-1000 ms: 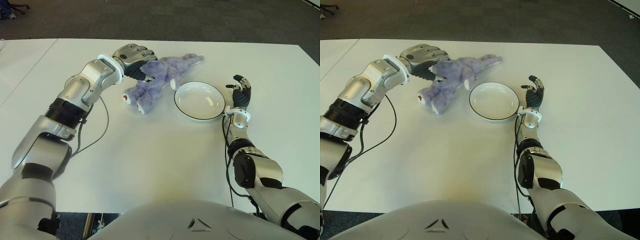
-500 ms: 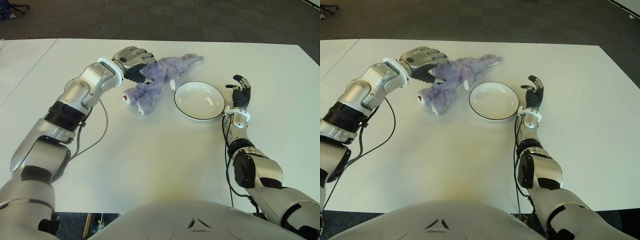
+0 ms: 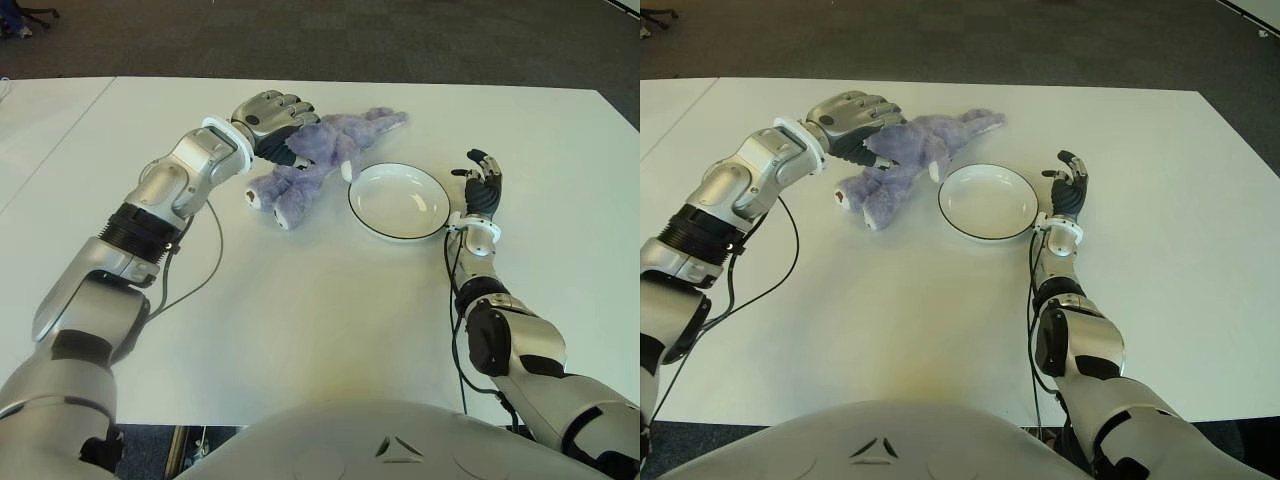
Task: Put the doll into the plate.
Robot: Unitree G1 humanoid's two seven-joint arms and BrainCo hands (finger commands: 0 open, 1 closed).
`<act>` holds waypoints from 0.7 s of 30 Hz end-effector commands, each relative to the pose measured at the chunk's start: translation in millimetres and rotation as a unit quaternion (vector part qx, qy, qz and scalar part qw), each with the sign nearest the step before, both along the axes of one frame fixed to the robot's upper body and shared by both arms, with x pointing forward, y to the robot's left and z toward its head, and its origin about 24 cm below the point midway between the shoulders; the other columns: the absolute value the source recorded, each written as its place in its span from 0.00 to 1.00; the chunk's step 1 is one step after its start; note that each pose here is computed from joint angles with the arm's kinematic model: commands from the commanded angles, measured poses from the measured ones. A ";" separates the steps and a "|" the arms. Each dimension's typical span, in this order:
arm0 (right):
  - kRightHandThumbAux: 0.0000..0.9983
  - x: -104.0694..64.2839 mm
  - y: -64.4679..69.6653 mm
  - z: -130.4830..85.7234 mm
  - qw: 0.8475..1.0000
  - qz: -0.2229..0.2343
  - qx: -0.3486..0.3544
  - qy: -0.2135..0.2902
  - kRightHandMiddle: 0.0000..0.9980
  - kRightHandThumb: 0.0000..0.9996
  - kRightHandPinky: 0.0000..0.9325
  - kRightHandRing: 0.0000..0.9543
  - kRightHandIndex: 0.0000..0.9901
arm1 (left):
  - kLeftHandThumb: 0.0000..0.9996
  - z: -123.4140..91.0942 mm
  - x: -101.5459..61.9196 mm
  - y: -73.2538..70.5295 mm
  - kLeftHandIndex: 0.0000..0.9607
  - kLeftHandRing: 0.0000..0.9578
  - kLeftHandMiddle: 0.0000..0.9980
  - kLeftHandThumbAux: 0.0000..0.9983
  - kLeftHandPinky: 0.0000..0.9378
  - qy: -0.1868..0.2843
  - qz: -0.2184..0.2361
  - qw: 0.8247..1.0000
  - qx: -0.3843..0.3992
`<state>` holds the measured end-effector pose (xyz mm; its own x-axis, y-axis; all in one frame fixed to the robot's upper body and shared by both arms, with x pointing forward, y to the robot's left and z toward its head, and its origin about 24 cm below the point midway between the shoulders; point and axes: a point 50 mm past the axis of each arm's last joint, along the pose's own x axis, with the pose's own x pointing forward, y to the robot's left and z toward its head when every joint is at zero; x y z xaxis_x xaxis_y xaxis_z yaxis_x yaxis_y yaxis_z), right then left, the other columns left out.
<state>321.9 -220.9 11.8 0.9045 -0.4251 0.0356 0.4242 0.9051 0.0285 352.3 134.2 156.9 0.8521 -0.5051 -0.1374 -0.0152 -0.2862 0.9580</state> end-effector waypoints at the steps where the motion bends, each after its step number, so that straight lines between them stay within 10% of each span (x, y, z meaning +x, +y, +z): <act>1: 0.66 -81.1 34.1 -102.9 0.970 0.000 0.084 0.229 0.23 1.00 0.08 0.48 0.25 | 0.21 -18.9 0.3 -22.0 0.00 0.00 0.00 0.27 0.00 -0.005 -0.003 1.000 -0.028; 21: 0.66 -81.8 36.1 -102.8 0.971 0.003 0.080 0.226 0.25 1.00 0.12 0.48 0.28 | 0.27 -43.2 28.7 -60.0 0.00 0.00 0.00 0.31 0.00 -0.171 0.033 0.984 -0.038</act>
<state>322.4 -219.6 12.0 0.9060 -0.4217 0.0368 0.4210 0.9067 0.0271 372.1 75.9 119.2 0.8655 -0.4740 0.1619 -0.2676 -0.1646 0.9494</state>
